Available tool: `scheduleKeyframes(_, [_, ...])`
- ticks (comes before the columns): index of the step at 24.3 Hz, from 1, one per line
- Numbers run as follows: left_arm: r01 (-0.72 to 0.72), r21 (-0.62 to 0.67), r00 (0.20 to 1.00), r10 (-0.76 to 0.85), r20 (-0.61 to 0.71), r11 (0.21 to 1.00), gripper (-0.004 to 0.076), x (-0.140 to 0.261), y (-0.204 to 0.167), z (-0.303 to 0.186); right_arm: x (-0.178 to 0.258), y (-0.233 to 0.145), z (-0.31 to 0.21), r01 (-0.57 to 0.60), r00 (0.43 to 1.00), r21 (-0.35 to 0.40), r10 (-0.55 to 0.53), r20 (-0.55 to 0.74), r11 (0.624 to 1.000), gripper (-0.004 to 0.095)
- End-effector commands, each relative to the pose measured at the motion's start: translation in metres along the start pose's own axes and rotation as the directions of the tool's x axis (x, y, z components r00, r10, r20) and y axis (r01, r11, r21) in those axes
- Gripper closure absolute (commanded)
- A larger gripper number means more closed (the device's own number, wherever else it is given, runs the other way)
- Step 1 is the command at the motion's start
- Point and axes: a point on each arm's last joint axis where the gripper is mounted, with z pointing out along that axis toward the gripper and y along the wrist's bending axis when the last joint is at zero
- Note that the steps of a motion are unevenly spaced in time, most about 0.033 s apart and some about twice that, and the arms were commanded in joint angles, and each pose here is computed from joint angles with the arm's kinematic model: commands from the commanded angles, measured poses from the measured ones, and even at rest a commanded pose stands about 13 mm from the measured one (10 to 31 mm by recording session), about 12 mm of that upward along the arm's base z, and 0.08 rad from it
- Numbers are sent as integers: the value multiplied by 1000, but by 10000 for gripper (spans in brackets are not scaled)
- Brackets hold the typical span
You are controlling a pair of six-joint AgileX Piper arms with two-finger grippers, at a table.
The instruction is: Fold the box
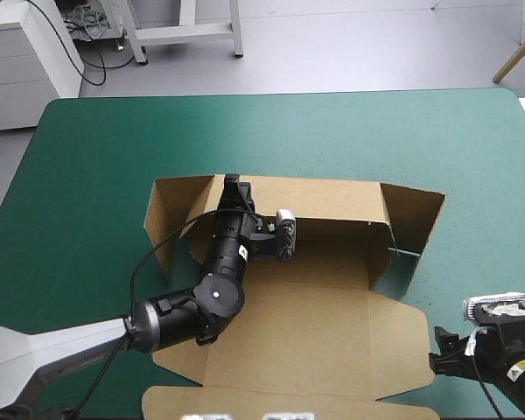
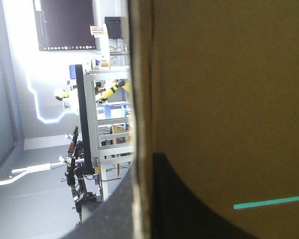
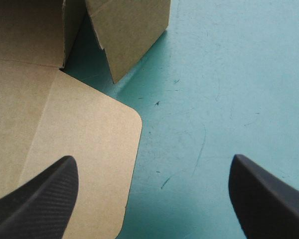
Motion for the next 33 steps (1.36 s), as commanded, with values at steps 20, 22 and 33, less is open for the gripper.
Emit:
scheduleKeyframes(20, [38, -72, 999, -37, 17, 997, 734, 1, 20, -9, -192, -25, -9, 1, 983, -29, 4, 185, 1000, 203])
scheduleKeyframes(22, [38, -72, 999, -37, 17, 997, 734, 1, 20, -9, -208, -28, 1, 8, 982, -37, -1, 188, 999, 203])
scheduleKeyframes(33, [54, -71, 998, -53, 18, 996, 734, 1, 20, -9, -263, -47, 95, -43, 997, -93, 49, 56, 995, 211])
